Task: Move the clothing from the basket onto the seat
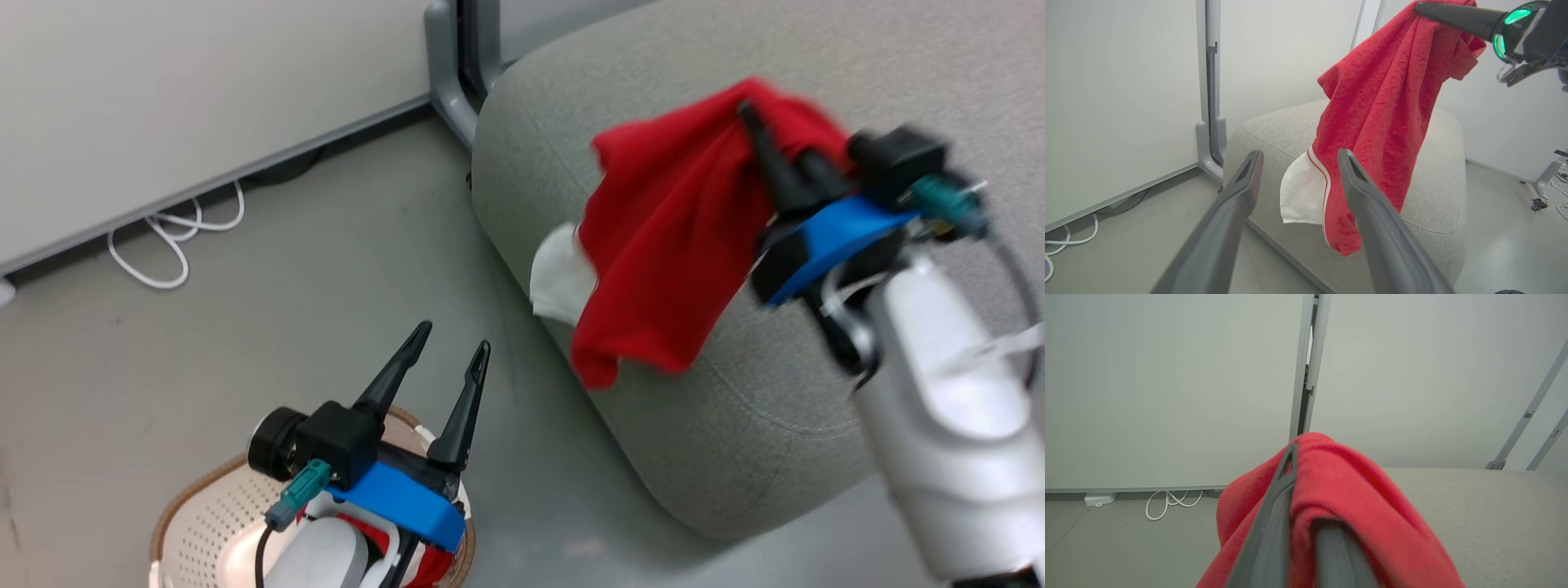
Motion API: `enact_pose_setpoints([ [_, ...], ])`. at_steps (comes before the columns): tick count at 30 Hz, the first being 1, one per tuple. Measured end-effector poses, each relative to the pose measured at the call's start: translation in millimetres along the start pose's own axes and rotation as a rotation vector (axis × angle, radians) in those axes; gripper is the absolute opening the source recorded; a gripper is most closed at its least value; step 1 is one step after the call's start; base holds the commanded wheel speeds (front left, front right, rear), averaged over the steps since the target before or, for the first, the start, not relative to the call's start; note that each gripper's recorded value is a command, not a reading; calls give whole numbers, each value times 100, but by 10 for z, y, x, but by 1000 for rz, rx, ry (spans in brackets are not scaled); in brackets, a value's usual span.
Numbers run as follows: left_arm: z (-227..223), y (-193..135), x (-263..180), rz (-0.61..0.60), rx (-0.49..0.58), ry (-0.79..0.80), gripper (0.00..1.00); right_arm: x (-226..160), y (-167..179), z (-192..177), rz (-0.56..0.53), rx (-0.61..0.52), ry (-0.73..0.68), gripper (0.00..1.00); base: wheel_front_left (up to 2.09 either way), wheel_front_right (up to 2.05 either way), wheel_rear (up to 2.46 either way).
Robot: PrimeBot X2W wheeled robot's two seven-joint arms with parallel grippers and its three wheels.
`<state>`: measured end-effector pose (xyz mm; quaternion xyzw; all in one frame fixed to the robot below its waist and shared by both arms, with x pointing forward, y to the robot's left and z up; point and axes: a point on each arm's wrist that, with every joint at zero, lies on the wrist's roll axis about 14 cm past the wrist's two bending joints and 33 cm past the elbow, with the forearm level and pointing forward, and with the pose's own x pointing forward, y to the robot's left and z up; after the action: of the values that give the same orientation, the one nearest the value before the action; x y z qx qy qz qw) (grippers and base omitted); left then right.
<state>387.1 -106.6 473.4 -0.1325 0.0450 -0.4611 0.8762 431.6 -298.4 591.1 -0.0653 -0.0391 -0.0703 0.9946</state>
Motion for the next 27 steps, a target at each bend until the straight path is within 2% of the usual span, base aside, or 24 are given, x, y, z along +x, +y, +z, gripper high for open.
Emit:
enact_pose_setpoints([
  [8, -73, 327, 70, 12, 1, -6, 100, 525, -771, 344, -150, -77, -62, 0, 0, 0, 0],
  [13, -164, 580, 75, 31, 2, -4, 100, 774, -1088, 318, -230, -106, -66, 0, 0, 0, 0],
  [20, -365, 869, 49, 47, -3, 11, 100, 925, -1245, -375, -302, -86, 53, 0, 0, 0, 0],
  [27, -602, 1010, -3, 53, -25, 50, 100, 810, -1227, -1270, -350, -53, 229, 0, 0, 0, 0],
])
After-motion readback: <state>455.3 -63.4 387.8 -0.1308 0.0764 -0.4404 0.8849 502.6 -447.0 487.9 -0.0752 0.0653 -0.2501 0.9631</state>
